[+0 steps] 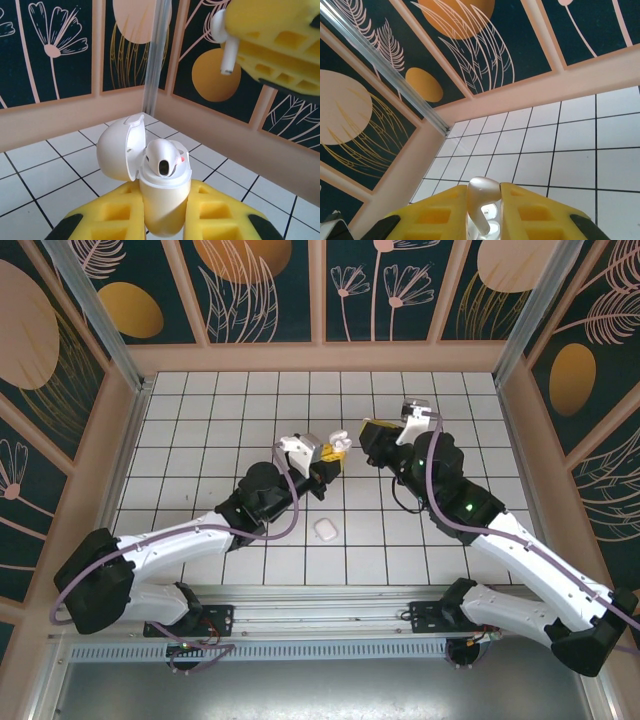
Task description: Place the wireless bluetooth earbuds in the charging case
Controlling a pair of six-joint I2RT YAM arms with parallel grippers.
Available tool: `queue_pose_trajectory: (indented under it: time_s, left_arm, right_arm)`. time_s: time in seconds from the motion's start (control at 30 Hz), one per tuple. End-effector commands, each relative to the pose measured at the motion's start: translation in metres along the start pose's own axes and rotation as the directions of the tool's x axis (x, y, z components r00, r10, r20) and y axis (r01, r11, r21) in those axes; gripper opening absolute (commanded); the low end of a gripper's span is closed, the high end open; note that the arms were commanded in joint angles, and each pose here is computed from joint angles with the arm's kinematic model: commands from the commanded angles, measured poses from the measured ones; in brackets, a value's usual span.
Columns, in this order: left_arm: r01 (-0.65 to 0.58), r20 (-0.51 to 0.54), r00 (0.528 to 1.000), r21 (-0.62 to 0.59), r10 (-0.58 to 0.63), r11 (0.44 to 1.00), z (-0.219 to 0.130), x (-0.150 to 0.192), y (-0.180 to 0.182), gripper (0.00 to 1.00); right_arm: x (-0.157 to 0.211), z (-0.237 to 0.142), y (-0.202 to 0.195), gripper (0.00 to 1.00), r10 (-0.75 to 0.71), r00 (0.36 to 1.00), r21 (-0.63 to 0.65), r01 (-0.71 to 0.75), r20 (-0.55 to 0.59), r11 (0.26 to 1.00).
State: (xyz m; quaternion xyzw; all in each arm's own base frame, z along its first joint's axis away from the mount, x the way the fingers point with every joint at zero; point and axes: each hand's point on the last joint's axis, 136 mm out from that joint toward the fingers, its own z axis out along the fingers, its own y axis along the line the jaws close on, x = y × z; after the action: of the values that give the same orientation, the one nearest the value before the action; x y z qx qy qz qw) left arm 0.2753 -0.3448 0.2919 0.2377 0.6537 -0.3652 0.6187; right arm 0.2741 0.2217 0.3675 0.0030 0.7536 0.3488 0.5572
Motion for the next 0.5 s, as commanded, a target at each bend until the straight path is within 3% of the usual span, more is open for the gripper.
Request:
queue_pose_trajectory:
  time_s: [0.0,0.47]
  left_arm:
    - [-0.011,0.101,0.995,0.018,0.009,1.0,0.004,-0.03,-0.008,0.0]
    - [0.006,0.102,0.995,0.05,-0.012,0.999,0.001,-0.026,-0.013,0.0]
  right_arm:
    - [-0.003,-0.001,0.011,0.21,-0.016,1.0,-0.056,0.017,0.025,0.998]
    - [0.022,0.02,0.013,0.21,-0.029,0.998,-0.081,0.025,-0.053,0.996]
